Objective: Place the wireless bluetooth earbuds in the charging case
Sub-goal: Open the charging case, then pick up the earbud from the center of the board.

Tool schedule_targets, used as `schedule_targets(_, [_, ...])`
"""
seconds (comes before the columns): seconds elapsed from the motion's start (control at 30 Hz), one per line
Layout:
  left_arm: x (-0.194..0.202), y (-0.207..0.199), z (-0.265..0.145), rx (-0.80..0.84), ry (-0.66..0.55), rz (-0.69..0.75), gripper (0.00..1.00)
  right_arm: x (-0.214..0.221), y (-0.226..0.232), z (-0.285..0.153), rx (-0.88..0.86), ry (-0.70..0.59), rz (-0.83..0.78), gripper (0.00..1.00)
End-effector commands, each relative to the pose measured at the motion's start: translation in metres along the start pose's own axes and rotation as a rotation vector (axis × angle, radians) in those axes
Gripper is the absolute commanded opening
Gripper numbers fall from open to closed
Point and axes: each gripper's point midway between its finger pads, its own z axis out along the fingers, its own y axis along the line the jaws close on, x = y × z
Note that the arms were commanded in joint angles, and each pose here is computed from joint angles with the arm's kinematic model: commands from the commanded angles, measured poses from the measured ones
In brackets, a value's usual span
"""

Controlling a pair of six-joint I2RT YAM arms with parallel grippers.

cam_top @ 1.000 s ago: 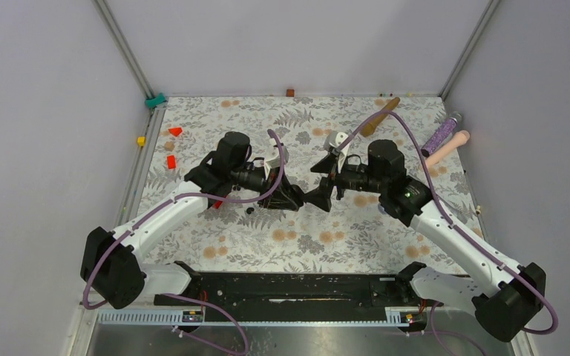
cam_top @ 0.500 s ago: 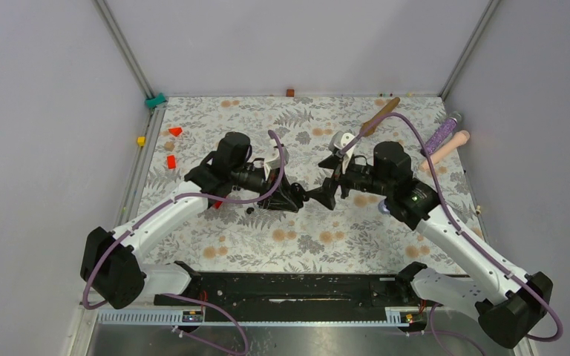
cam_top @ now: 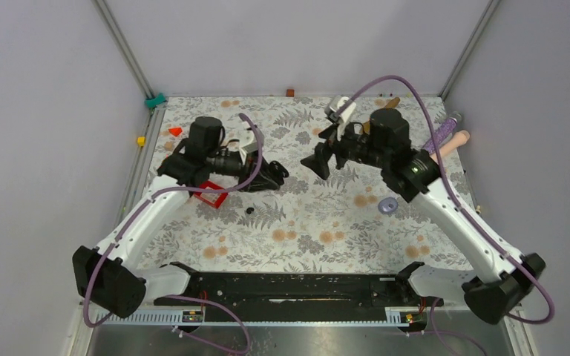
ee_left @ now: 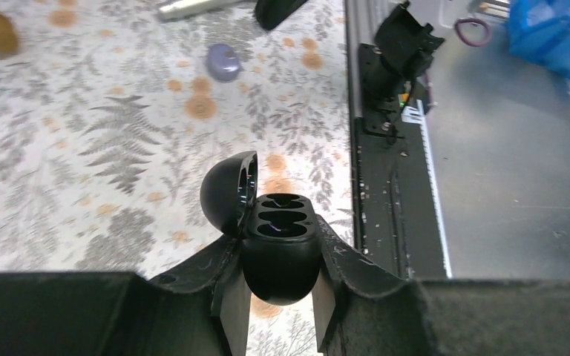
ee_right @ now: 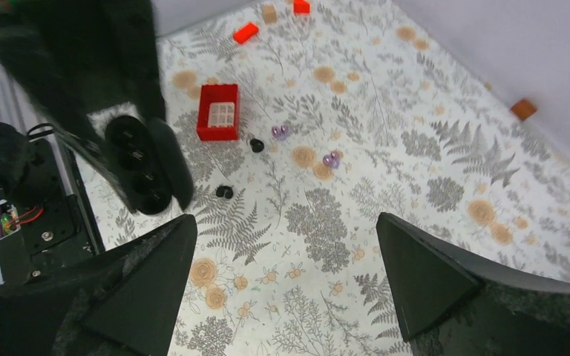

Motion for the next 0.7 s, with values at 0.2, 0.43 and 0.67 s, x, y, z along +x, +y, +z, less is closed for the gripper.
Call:
schedule_targets(0.2, [-0.003,0.003,-0.064,-0.112,-0.016,0.086,0.0,0.044,-0.018,0.074,-0.048,0.166,0.23,0.92])
schedule_targets(0.43, [0.023,-0.008,-0.091,-0.193,-0.005,0.115,0.0,0.106,-0.001,0.141,-0.172,0.349,0.436,0.87])
schedule_targets(0.67, [0.035,-0.022,-0.098,-0.256,0.003,0.15,0.0,0.162,0.04,0.193,-0.239,0.561,0.466,0.8])
